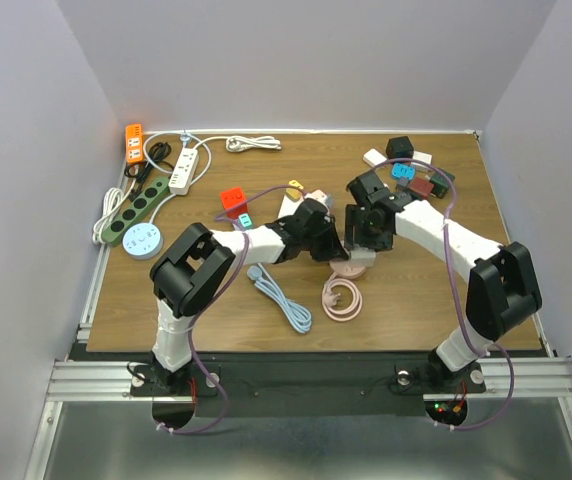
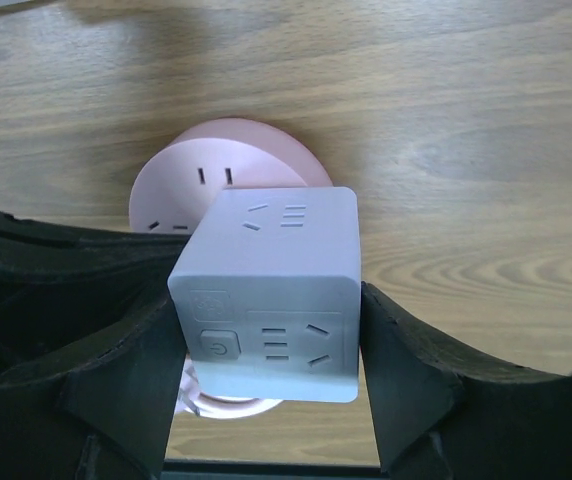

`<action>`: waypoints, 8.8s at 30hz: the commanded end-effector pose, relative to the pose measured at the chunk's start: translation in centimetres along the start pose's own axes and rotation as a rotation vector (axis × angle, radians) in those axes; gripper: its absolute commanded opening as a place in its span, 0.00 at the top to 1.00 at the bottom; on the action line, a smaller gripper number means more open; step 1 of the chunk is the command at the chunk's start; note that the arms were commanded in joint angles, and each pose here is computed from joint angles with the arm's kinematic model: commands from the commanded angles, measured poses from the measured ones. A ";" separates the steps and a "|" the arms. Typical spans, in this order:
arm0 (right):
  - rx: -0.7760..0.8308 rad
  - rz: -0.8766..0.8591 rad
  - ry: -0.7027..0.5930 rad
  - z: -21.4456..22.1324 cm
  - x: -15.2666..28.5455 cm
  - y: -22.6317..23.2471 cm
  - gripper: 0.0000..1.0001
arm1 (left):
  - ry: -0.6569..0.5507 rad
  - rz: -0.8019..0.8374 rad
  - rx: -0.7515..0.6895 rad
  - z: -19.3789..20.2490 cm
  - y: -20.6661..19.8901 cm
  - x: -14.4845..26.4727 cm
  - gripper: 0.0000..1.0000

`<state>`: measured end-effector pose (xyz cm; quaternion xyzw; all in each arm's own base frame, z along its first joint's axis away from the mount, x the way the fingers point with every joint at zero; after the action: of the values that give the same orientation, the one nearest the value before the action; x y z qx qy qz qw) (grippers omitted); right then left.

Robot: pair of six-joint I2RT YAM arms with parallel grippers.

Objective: Pull the plug off the socket

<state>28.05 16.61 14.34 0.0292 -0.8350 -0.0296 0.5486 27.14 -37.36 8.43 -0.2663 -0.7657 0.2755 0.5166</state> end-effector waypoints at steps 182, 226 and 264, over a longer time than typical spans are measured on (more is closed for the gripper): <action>-0.092 -0.340 -0.247 -5.9 9.9 -6.4 0.00 | -0.610 -1.050 0.413 -23.6 31.3 33.1 0.22; 0.630 -0.619 -0.293 -15.1 -5.4 8.4 0.00 | -0.523 -0.274 0.061 -7.8 7.3 32.3 0.22; 0.063 -0.289 -0.136 1.4 -0.8 1.9 1.00 | -0.132 0.068 -0.078 -2.3 -0.7 11.4 0.94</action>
<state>26.65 17.68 11.94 0.1564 -0.8411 -0.0499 0.5153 25.12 -25.92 16.52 -0.2488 -0.8046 0.2753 0.4637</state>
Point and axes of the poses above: each gripper's point midway between its finger pads, its own x axis back along the fingers, its own y axis along the line the jaws close on, z = x × y, the point moved 5 cm from there along x, back along the fingers, and after that the axes turned 4 degrees about x, right-handed, at the moved point
